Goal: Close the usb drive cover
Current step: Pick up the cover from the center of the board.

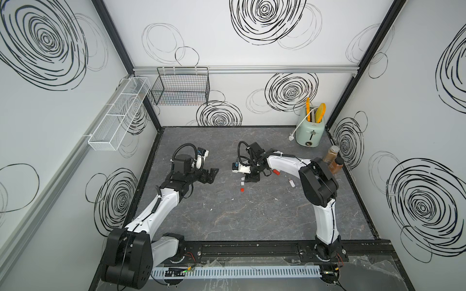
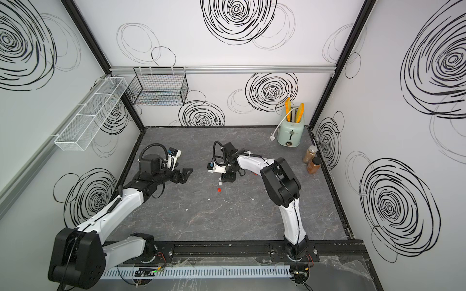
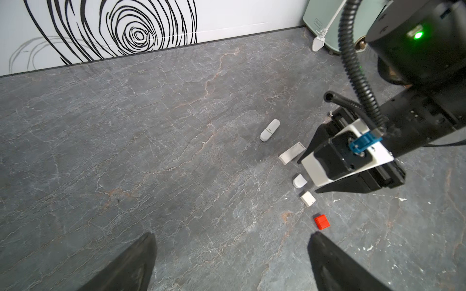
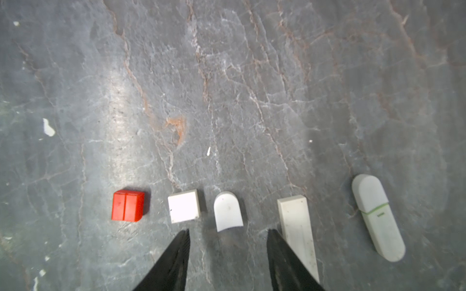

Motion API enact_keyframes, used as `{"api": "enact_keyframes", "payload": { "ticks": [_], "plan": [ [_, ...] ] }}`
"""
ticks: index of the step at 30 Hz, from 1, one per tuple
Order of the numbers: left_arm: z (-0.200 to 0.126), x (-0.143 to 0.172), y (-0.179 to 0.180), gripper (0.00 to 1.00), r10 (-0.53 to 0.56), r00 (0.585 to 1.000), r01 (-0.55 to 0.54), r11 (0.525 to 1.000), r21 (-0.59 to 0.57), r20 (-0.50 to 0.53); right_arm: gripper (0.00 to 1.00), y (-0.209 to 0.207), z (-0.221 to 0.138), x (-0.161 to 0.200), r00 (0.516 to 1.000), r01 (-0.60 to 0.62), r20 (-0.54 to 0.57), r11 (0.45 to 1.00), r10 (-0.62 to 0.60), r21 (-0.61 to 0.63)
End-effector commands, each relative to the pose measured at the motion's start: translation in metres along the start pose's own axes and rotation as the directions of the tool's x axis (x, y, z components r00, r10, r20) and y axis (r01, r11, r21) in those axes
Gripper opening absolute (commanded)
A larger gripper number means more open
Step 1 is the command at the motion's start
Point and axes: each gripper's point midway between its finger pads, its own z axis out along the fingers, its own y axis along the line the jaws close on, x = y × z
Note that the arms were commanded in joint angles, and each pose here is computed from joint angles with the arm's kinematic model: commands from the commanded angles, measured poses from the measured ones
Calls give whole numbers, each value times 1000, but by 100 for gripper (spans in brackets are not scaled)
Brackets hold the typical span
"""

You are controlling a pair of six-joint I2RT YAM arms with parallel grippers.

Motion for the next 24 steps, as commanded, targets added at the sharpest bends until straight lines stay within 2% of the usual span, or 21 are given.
{"api": "enact_keyframes", "payload": {
  "ticks": [1, 6, 24],
  "plan": [
    [0, -7, -1, 98, 39, 999, -39, 999, -1, 35, 52, 9, 9, 4, 1000, 15, -14, 999, -16, -48],
    [0, -7, 0, 98, 42, 998, -42, 999, -8, 40, 46, 11, 16, 4, 1000, 6, -16, 998, -7, -67],
    [-2, -10, 1, 98, 40, 998, -39, 999, -15, 43, 35, 23, 26, 10, 999, 29, -38, 996, -32, -80]
  ]
}}
